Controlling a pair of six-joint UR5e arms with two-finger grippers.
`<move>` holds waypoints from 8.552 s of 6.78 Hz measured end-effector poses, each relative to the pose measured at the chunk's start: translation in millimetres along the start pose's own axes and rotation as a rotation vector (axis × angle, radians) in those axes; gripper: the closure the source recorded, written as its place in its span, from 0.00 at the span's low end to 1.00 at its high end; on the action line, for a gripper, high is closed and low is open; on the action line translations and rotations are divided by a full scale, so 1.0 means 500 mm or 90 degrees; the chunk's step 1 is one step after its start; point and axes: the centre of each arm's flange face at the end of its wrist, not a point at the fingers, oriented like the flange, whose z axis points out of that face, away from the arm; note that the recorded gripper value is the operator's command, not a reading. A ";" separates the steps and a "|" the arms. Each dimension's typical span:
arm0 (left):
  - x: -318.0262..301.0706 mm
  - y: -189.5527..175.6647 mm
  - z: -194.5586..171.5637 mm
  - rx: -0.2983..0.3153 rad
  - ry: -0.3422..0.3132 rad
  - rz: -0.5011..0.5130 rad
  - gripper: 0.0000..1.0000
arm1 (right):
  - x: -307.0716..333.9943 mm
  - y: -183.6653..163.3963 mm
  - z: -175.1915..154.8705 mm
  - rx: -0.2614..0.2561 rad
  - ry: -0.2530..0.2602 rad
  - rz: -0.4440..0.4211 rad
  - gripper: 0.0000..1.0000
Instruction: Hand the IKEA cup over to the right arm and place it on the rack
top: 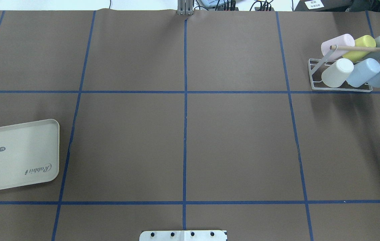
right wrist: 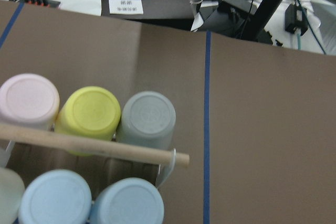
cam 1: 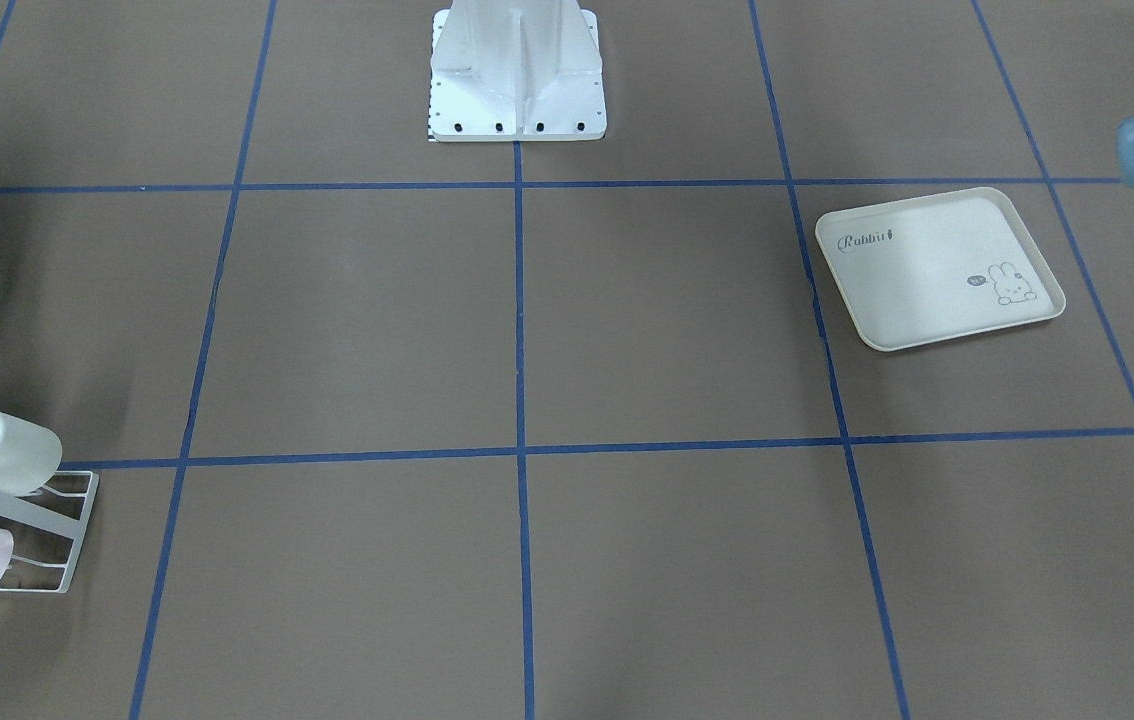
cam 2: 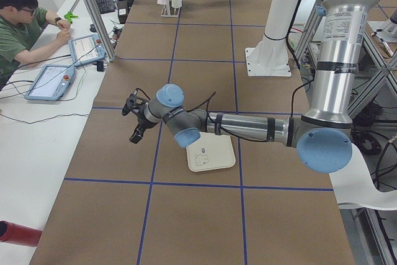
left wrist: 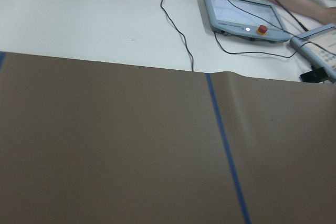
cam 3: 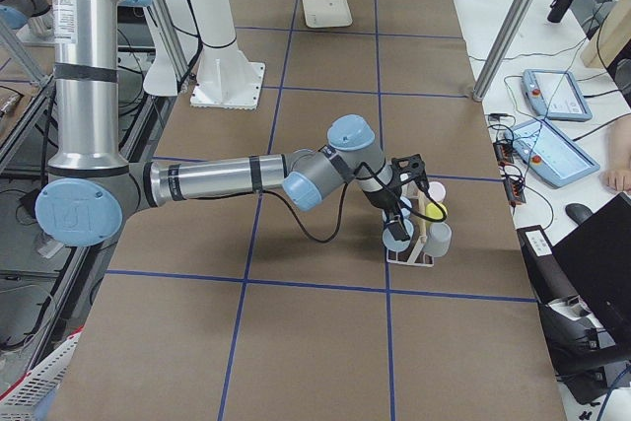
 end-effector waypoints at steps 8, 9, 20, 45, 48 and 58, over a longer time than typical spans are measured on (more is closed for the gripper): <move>-0.117 0.150 -0.117 -0.321 0.036 0.011 0.00 | 0.025 0.081 -0.088 -0.247 -0.117 0.066 0.00; -0.146 0.176 -0.154 -0.304 0.036 -0.011 0.00 | 0.033 0.086 -0.079 -0.253 -0.114 0.071 0.00; -0.174 0.202 -0.202 -0.300 0.000 -0.094 0.00 | 0.108 0.112 -0.067 -0.261 -0.082 0.106 0.00; -0.174 0.195 -0.199 -0.299 -0.014 -0.093 0.00 | 0.149 0.151 -0.021 -0.251 -0.093 0.088 0.00; -0.172 0.183 -0.196 -0.296 -0.015 -0.089 0.00 | 0.148 0.149 -0.020 -0.251 -0.092 0.088 0.00; -0.161 0.172 -0.193 -0.293 0.022 -0.095 0.00 | 0.147 0.147 -0.020 -0.250 -0.093 0.086 0.00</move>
